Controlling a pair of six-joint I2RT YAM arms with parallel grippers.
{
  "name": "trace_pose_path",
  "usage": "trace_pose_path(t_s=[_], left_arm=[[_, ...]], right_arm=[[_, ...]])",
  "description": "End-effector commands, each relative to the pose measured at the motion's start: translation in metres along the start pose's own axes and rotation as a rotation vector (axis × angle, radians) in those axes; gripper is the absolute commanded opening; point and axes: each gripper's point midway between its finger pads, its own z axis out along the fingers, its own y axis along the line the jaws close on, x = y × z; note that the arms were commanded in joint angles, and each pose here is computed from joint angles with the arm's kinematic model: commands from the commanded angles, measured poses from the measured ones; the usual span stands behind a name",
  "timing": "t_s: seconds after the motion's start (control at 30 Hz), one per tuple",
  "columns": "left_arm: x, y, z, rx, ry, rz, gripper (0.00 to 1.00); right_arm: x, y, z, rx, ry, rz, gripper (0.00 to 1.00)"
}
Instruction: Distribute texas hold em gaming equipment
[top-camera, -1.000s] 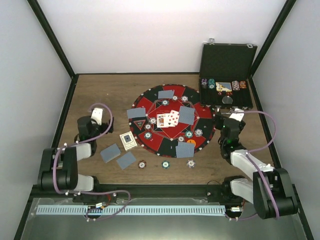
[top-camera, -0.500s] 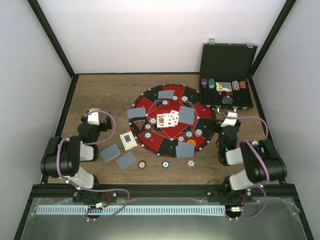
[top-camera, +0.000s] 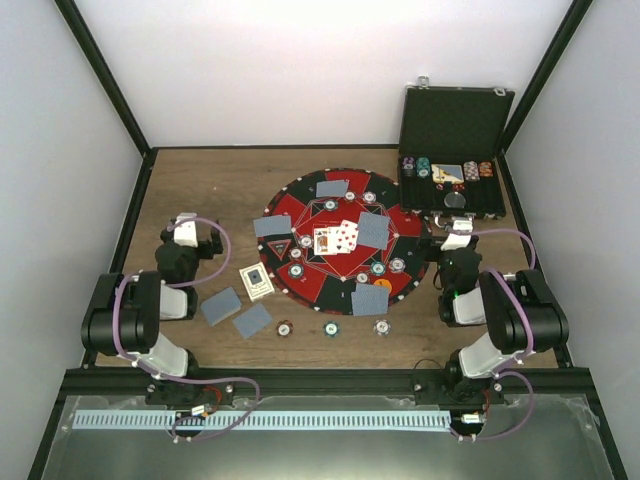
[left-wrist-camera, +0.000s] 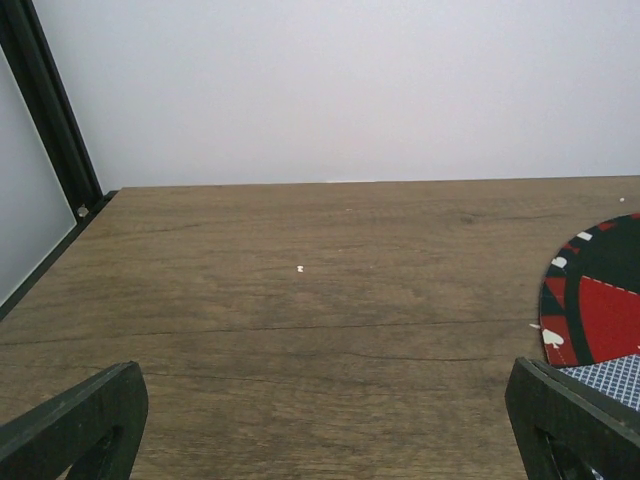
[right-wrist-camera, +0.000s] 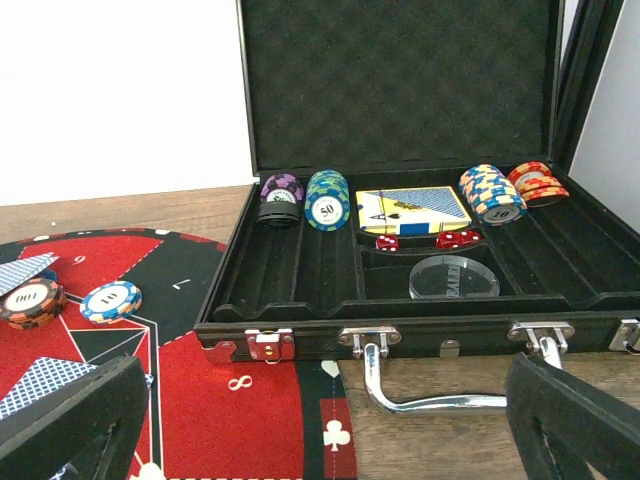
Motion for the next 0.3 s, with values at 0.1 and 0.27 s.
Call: trace_pose_path(t_s=[0.1, 0.27], left_arm=[[-0.0085, -0.0008, 0.0017, 0.002, -0.032, -0.010, 1.00], [-0.0086, -0.0007, 0.0017, 0.002, -0.032, -0.010, 1.00]], right_arm=[[-0.0192, -0.0004, 0.0046, -0.004, -0.062, -0.004, 1.00], [-0.0196, -0.0004, 0.0041, -0.005, -0.063, -0.004, 1.00]])
